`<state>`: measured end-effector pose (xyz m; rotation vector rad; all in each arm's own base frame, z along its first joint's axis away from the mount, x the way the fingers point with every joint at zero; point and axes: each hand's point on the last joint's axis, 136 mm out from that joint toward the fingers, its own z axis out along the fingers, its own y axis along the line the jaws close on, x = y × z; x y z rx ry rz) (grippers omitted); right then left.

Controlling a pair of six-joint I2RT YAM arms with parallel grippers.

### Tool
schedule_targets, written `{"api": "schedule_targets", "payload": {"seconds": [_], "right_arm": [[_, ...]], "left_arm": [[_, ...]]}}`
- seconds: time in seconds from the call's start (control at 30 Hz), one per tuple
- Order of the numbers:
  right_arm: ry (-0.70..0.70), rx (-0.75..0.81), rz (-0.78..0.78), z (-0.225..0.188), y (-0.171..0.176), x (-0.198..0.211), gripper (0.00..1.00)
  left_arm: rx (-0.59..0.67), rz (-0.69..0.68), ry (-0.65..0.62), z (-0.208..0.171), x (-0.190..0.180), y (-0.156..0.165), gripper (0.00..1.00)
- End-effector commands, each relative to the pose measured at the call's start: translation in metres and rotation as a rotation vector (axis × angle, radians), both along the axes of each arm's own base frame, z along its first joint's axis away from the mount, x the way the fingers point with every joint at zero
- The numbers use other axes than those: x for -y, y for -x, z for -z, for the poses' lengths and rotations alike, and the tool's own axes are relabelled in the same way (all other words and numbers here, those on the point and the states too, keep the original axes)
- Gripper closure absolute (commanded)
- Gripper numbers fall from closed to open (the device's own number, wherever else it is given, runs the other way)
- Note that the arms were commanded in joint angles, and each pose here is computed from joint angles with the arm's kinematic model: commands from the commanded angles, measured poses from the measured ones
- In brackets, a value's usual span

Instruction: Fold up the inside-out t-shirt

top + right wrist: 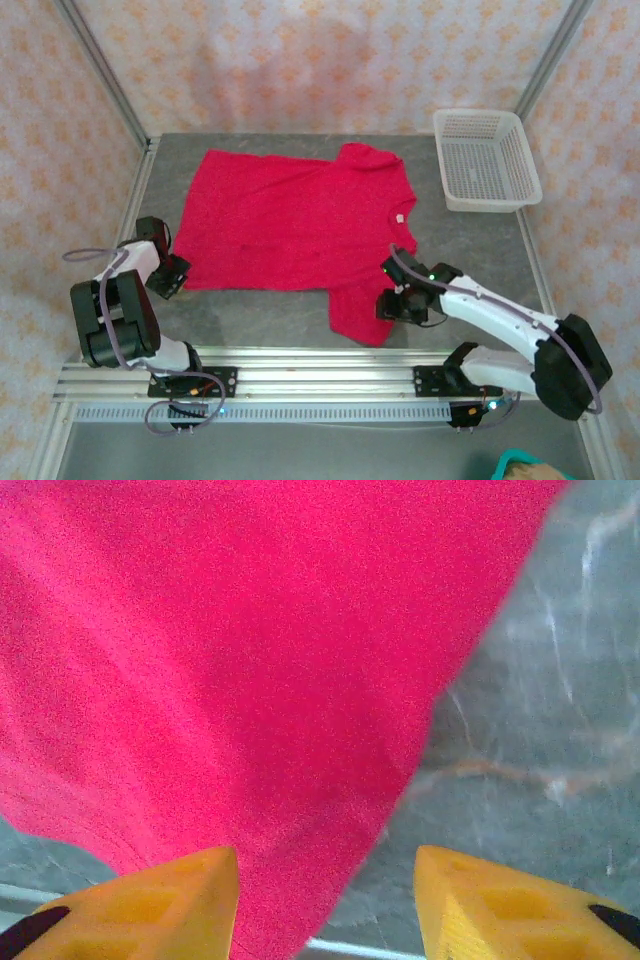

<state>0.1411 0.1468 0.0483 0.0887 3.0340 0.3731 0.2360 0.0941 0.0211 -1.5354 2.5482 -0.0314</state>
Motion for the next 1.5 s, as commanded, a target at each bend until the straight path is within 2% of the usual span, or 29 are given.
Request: {"api": "schedule_targets", "payload": {"seconds": [0.0, 0.1, 0.17, 0.2, 0.23, 0.3, 0.37, 0.5, 0.67, 0.8, 0.9, 0.97, 1.07, 1.23, 1.33, 1.47], "right_arm": [[-0.005, -0.043, 0.048, 0.005, 0.018, 0.004, 0.5], [-0.055, -0.039, 0.057, 0.011, 0.017, -0.008, 0.44], [-0.074, -0.016, 0.075, 0.017, 0.007, -0.016, 0.44], [-0.074, 0.0, 0.09, 0.021, 0.0, -0.019, 0.49], [-0.074, 0.019, 0.098, 0.023, -0.008, -0.023, 0.6], [-0.035, 0.035, 0.1, 0.028, -0.024, -0.028, 0.87], [0.009, 0.048, 0.086, 0.024, -0.042, -0.032, 1.0], [0.053, 0.079, 0.049, 0.012, -0.076, -0.042, 1.0], [0.085, 0.115, 0.033, 0.003, -0.095, -0.037, 1.0], [0.073, 0.268, 0.061, -0.041, -0.125, -0.026, 1.0], [0.036, 0.493, 0.089, -0.11, -0.153, -0.017, 1.0], [0.001, 0.649, 0.101, -0.167, -0.162, -0.012, 1.0], [-0.083, 0.858, 0.111, -0.255, -0.158, -0.003, 1.0], [-0.226, 1.075, 0.105, -0.371, -0.12, 0.016, 1.0], [-0.285, 1.162, 0.105, -0.419, -0.093, 0.032, 1.0], [-0.324, 1.28, 0.129, -0.465, -0.061, 0.057, 1.0]], "left_arm": [[0.077, -0.02, -0.007, -0.019, -0.003, -0.012, 0.96], [0.091, -0.011, 0.001, -0.026, -0.001, -0.015, 0.96], [0.101, -0.008, 0.007, -0.03, 0.0, -0.015, 0.96], [0.111, -0.007, 0.008, -0.032, 0.001, -0.016, 0.96], [0.117, -0.007, 0.01, -0.033, 0.001, -0.016, 0.96], [0.129, -0.007, 0.011, -0.036, 0.002, -0.017, 0.96], [0.131, -0.004, 0.015, -0.036, 0.004, -0.017, 0.96], [0.131, 0.003, 0.017, -0.037, 0.004, -0.018, 0.97], [0.152, 0.01, 0.022, -0.045, 0.005, -0.023, 1.0], [0.241, -0.005, 0.025, -0.073, 0.004, -0.039, 1.0], [0.376, -0.017, 0.026, -0.121, 0.003, -0.058, 1.0], [0.488, -0.022, 0.004, -0.167, 0.002, -0.066, 1.0], [0.673, -0.026, -0.075, -0.252, 0.001, -0.061, 1.0], [0.977, -0.024, -0.21, -0.383, 0.01, -0.023, 1.0], [1.103, -0.02, -0.273, -0.438, 0.019, 0.005, 1.0], [1.226, -0.013, -0.346, -0.493, 0.029, 0.041, 1.0]]}}
